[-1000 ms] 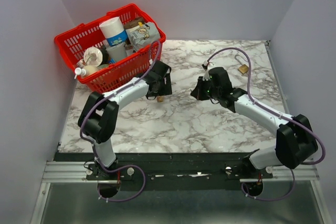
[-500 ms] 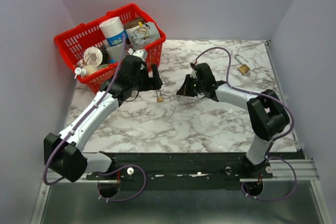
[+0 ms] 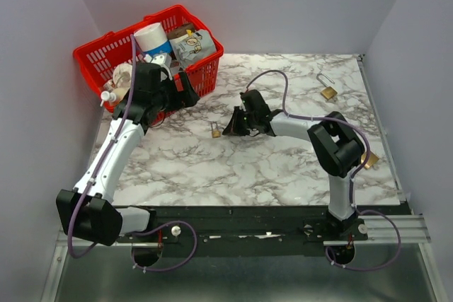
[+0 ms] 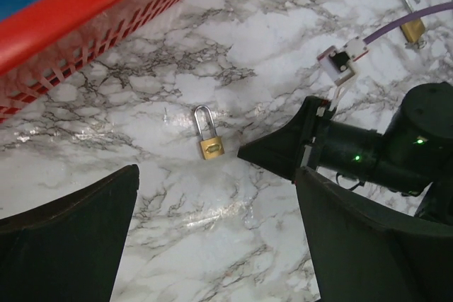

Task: Lock with the key
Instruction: Place the key at the center of the board.

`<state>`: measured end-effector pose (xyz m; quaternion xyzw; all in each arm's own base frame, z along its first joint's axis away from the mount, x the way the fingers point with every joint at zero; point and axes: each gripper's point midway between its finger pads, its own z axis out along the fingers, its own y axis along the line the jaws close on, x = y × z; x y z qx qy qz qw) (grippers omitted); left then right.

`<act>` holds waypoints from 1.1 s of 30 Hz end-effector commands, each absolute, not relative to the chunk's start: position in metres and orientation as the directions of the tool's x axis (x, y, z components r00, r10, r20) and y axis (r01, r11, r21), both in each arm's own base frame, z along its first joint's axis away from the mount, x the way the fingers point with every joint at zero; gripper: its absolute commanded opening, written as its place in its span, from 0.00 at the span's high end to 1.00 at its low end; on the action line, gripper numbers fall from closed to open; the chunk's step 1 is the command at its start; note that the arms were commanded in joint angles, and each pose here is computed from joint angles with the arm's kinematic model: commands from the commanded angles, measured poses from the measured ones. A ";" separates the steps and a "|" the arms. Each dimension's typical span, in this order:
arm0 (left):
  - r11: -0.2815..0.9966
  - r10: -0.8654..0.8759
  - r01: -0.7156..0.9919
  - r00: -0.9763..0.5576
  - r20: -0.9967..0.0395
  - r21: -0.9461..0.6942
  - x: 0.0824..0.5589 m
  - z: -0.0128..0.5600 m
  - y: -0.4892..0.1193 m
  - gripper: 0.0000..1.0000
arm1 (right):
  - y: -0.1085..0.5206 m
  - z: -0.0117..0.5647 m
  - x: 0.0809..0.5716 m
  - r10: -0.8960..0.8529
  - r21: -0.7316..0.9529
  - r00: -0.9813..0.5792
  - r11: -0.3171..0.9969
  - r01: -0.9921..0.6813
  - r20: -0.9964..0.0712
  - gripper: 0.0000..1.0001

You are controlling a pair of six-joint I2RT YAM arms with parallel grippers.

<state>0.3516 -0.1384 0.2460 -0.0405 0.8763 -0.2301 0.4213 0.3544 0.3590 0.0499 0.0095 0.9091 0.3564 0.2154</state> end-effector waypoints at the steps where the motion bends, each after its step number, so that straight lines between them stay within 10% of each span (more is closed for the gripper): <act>1: 0.846 -0.330 0.143 -0.616 -0.715 -0.514 0.349 0.275 -0.136 0.01 | 0.363 0.037 0.361 0.213 0.641 -0.914 0.765 -0.063 -0.345 0.99; 23: 0.828 -0.410 0.062 -0.611 -0.677 -0.557 0.356 0.273 -0.120 0.01 | 0.351 0.008 0.350 0.306 0.488 -0.940 0.851 0.197 -0.154 0.91; 33: 0.829 -0.415 0.046 -0.619 -0.667 -0.558 0.352 0.266 -0.118 0.01 | 0.348 0.003 0.348 0.306 0.471 -0.940 0.858 0.203 -0.152 0.65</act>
